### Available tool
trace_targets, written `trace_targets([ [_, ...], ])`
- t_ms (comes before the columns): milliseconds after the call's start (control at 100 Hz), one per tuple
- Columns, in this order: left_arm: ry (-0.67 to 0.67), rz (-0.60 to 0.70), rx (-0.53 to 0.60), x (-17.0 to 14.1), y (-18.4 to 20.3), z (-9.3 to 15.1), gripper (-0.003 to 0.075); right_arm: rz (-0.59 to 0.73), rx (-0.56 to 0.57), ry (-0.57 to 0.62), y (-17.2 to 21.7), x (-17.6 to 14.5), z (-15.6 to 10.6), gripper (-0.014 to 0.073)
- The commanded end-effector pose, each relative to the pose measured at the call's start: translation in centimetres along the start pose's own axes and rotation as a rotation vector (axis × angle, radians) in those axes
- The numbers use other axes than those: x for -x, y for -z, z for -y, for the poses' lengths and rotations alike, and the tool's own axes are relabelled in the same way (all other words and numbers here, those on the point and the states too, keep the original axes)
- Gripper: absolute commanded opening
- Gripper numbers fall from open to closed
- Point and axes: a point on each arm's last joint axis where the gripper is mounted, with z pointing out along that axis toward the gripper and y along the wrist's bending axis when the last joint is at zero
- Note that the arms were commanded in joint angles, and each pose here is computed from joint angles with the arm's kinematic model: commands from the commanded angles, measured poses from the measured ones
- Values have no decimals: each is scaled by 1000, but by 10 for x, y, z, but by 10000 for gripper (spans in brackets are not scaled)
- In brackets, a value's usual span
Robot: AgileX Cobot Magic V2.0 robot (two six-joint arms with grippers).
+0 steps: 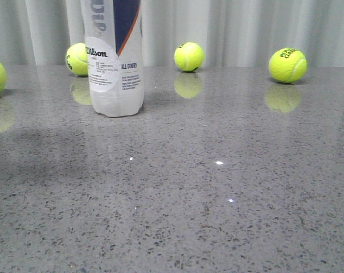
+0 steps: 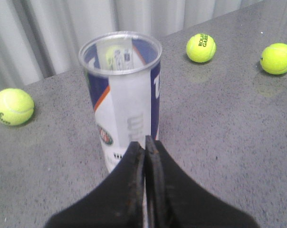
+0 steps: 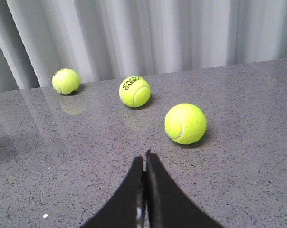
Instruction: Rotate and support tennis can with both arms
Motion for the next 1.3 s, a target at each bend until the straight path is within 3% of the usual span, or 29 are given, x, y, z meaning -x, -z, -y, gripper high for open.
trace_targets([
  [0, 19, 123, 1, 6, 15, 0, -21, 101, 0, 18, 2, 15, -1, -64],
  [340, 50, 93, -10, -36, 26, 3, -21, 101, 0, 18, 2, 15, -1, -64],
  [1000, 103, 304, 9, -100, 38, 5, -21, 101, 0, 18, 2, 15, -1, -64],
  [1290, 115, 310, 166, -130, 51, -10, -21, 101, 0, 18, 2, 15, -1, -64],
])
